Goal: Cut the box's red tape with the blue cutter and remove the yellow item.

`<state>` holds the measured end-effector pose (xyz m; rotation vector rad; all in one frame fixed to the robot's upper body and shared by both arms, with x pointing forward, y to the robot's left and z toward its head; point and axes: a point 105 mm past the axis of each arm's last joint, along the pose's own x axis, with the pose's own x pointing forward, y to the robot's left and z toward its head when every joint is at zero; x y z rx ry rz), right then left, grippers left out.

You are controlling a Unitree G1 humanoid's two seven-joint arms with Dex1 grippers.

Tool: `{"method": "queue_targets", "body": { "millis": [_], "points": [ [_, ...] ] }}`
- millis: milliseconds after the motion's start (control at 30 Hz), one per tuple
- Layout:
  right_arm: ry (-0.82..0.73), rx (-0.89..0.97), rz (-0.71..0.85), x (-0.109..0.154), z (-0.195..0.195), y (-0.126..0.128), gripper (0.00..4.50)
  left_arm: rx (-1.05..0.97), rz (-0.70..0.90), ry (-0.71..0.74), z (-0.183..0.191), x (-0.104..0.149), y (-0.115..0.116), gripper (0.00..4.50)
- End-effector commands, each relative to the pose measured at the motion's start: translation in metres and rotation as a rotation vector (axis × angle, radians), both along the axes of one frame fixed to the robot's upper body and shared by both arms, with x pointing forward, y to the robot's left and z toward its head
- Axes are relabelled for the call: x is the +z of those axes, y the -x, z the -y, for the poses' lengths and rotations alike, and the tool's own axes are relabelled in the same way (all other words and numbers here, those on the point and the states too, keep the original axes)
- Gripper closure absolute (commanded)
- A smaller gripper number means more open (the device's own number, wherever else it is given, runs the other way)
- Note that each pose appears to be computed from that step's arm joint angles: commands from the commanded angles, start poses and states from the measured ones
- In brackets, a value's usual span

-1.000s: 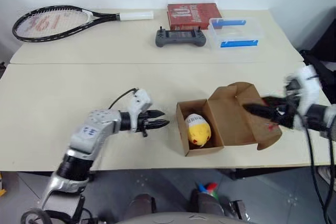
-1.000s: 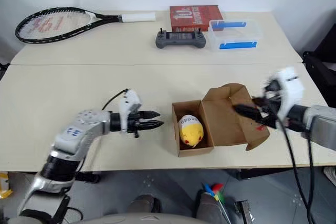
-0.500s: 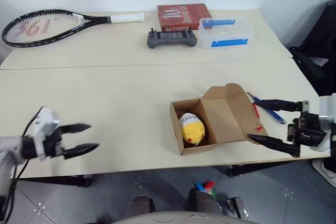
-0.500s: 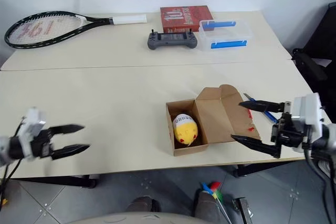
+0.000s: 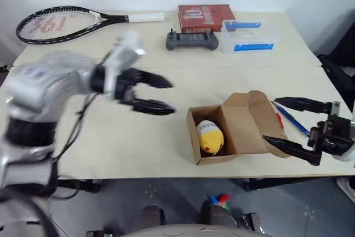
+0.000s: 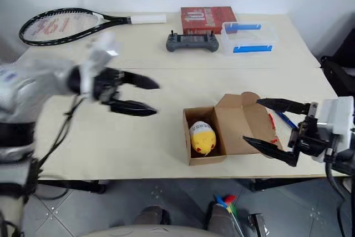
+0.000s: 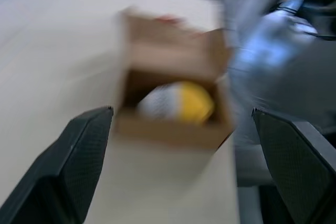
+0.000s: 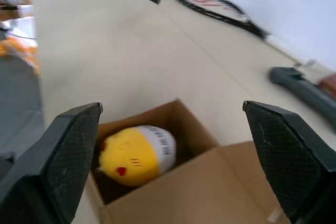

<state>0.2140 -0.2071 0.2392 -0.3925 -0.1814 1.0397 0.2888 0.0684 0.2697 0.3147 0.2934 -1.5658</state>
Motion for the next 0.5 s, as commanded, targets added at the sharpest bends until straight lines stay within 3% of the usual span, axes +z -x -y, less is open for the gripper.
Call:
{"method": "queue_targets", "body": {
  "millis": [33, 167, 500],
  "points": [
    [0.01, -0.006, 0.004, 0.01, -0.002, 0.013, 0.0, -0.053, 0.015, -0.207, 0.03, -0.025, -0.01, 0.01],
    [0.007, -0.047, -0.02, 0.01, -0.003, 0.025, 0.0, -0.131, 0.075, -0.331, 0.07, -0.05, -0.018, 0.01],
    [-0.039, -0.185, 0.0, 0.006, -0.01, 0.045, 0.0, -0.158, 0.171, -0.447, 0.102, -0.093, -0.037, 0.01]
  ]
}}
